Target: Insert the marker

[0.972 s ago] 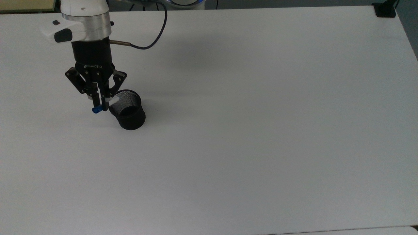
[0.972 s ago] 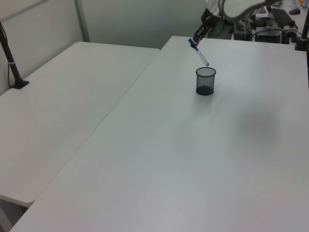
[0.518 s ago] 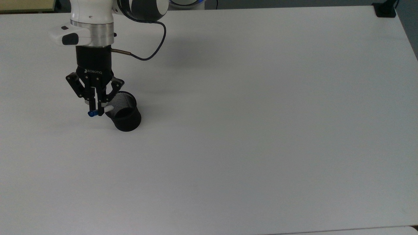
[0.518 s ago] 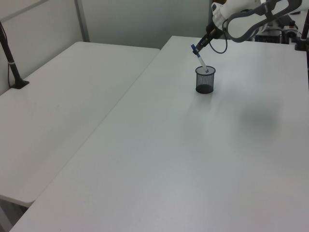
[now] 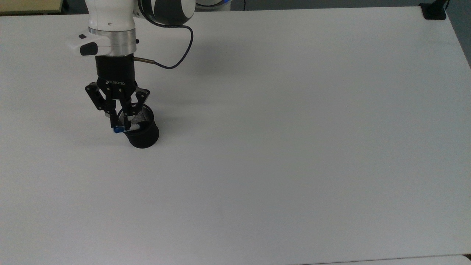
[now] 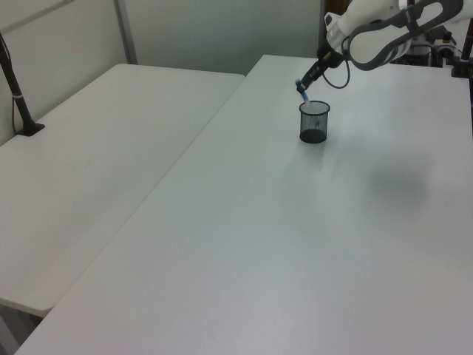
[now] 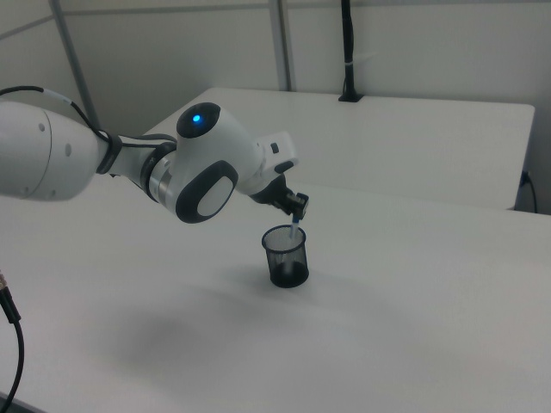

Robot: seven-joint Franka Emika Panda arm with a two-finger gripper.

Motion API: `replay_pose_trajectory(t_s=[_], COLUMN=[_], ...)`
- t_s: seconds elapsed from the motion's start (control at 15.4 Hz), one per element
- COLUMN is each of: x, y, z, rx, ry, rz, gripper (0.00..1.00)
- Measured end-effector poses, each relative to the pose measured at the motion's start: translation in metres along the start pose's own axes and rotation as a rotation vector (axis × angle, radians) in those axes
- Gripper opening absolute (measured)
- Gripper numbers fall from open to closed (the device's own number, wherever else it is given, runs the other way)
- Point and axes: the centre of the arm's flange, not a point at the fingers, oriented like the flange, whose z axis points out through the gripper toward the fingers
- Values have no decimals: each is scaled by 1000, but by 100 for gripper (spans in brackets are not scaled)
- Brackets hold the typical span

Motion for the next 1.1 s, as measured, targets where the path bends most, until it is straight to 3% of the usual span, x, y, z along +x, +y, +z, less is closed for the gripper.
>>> replay_pose_trajectory(t_s=[0.13, 0.32, 0.58, 0.71, 0.91, 1.1], x=[-7, -1, 45, 63, 70, 71], y=[-4, -9, -19, -28, -49, -75], z=[4, -6, -65, -107, -156, -179], rx=[20, 59, 140, 179, 215, 153], ry=[-74, -190, -367, -470, -627, -706], rz=[-2, -7, -11, -32, -60, -98], gripper=[35, 63, 100, 100, 100, 100])
